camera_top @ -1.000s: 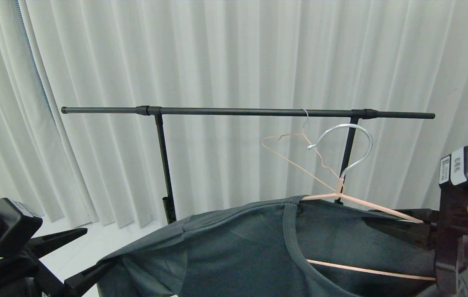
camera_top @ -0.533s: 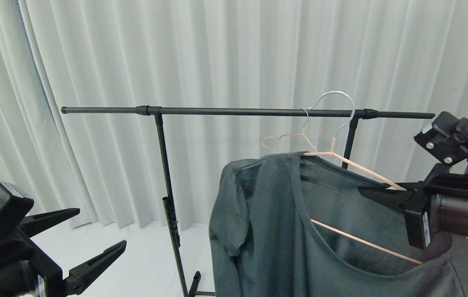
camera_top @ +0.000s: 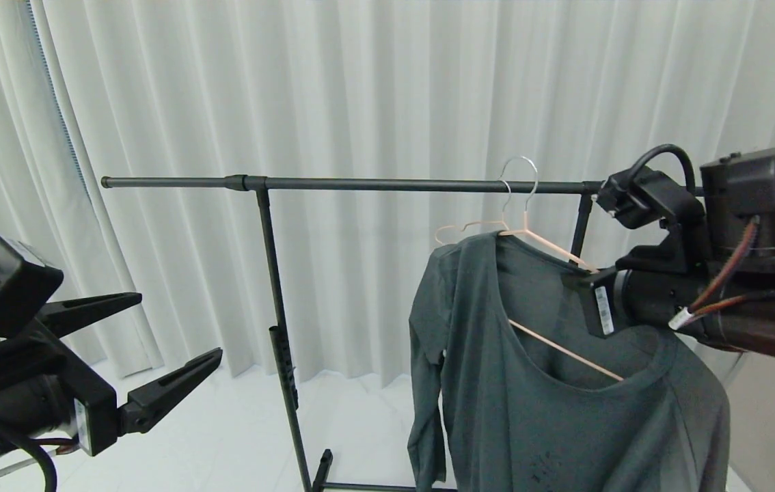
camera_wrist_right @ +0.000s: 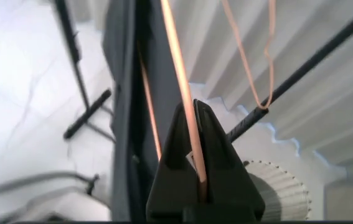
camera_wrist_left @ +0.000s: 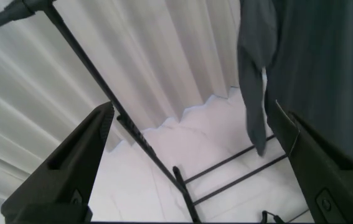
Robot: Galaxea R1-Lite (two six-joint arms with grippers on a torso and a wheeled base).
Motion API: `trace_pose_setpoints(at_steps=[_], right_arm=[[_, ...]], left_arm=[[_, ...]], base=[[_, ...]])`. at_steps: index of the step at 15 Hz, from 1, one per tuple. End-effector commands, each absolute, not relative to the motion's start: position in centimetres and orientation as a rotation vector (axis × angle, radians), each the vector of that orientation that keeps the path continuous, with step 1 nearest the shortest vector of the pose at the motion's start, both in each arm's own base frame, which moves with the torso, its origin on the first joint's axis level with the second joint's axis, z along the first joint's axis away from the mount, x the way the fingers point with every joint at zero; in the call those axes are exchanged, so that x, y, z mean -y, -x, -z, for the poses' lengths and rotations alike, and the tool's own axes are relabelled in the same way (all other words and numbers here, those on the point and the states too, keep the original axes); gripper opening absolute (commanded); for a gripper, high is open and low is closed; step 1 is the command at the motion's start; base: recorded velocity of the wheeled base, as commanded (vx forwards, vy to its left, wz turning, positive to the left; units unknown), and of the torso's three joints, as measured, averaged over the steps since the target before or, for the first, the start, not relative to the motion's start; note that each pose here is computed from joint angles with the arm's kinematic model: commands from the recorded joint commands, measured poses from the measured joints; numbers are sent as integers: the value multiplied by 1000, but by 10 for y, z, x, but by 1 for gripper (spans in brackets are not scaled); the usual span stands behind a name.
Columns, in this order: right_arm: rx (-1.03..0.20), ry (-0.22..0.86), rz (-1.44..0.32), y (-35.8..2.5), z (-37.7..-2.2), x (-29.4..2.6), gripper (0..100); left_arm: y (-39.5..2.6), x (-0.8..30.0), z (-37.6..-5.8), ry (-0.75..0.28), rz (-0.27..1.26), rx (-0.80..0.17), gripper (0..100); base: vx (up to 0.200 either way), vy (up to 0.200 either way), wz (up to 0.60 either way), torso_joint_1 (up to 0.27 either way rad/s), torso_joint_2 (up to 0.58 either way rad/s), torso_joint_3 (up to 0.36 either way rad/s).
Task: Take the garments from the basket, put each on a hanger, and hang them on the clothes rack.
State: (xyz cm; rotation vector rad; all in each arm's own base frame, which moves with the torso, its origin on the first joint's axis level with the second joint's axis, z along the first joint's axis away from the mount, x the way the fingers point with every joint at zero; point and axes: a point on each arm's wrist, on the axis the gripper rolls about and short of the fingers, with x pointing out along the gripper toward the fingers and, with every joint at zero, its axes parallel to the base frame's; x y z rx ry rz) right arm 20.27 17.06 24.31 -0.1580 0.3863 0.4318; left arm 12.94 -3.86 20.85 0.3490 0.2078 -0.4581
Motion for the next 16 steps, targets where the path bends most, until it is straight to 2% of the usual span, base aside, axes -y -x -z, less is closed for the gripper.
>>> trace_pose_setpoints(at_steps=[1,3,12,16], right_arm=[[-409,146,-402,-225,-237,-190,0],[-397,139,-403,-228,-239,-192,0],[-308,77,-431,-235,-239,-208,0],[-321,56,-464,-230,-234,-220,0]], left_arm=[[-132,39,-206,-350,458,-222,100],[-135,40,-205,-351,459,-234,100],[-134,40,-197,-354,464,-263,100],[-133,40,-197,-354,465,-261,100]], base=[[0,0,0,0,0,0],[0,0,0,0,0,0],[200,0,0,5,2,1],[200,0,0,2,0,4]])
